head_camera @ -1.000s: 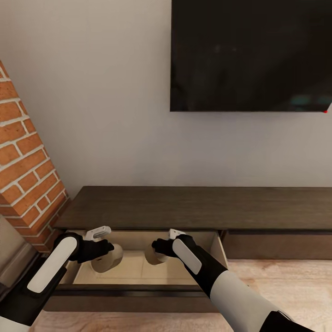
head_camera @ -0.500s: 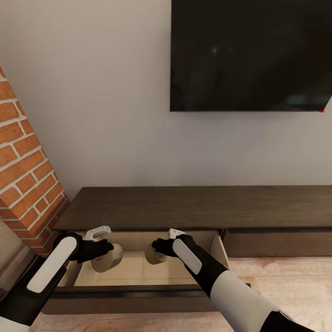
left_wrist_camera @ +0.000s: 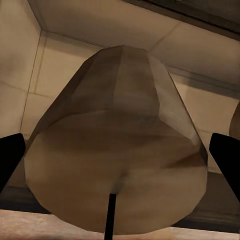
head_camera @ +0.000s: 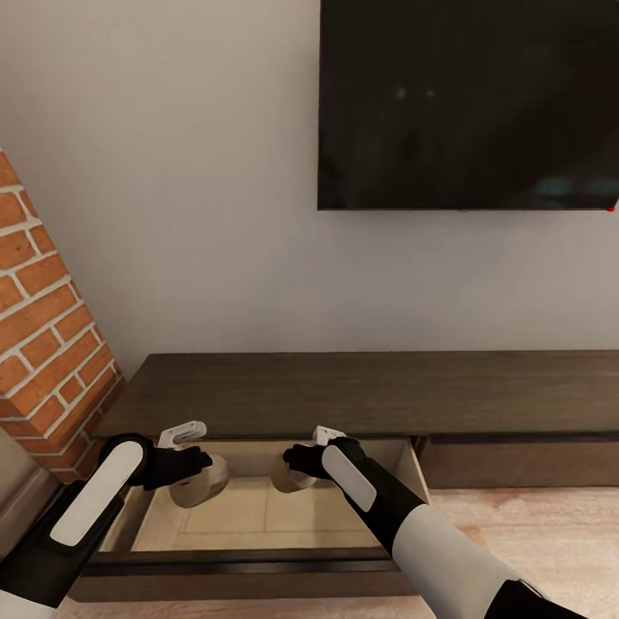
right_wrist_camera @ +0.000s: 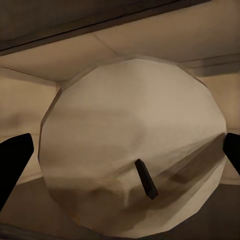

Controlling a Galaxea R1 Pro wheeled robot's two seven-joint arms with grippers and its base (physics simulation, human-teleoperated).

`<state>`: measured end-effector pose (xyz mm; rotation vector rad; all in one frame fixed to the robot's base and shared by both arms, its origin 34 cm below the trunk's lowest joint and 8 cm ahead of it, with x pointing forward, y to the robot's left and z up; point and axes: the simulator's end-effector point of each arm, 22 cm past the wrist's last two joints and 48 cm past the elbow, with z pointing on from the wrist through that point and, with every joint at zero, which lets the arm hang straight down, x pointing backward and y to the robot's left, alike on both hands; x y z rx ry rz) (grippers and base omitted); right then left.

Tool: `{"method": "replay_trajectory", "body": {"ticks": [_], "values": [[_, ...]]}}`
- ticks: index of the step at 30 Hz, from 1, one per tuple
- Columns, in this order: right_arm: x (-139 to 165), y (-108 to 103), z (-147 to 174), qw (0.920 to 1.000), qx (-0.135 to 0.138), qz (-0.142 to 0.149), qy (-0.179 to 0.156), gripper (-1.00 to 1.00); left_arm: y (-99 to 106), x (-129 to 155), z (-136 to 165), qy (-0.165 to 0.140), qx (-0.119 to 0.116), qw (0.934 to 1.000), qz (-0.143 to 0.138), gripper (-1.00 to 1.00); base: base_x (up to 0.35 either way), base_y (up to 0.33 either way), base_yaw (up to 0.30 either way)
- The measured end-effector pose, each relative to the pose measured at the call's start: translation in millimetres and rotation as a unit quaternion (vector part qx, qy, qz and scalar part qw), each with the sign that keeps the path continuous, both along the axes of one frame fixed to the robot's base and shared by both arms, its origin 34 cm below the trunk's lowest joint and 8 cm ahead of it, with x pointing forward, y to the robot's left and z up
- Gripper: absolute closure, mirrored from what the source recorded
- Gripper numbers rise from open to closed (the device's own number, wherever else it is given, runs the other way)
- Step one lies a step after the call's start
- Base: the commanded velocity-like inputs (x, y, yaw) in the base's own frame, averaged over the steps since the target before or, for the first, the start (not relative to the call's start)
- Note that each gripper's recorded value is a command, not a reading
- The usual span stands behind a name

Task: Place each of the two pumpkins and all three candles from the living room inside a cabinet in the living room (use any cabinet), then make sure every cabinet is closed, and position the cauldron so it is next to a table in the living room.

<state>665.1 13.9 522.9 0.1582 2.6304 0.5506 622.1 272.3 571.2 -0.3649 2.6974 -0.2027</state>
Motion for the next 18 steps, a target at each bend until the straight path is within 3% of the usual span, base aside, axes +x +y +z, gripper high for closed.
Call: {"method": "replay_trajectory", "body": {"ticks": [18], "values": [[-6.4, 0.4, -31.7, 1.0000, 0.001, 0.001, 0.000, 1.00, 0.3, -6.0, -31.7, -0.001, 0.000, 1.0000, 0.002, 1.00, 0.001, 0.000, 0.000]]}}
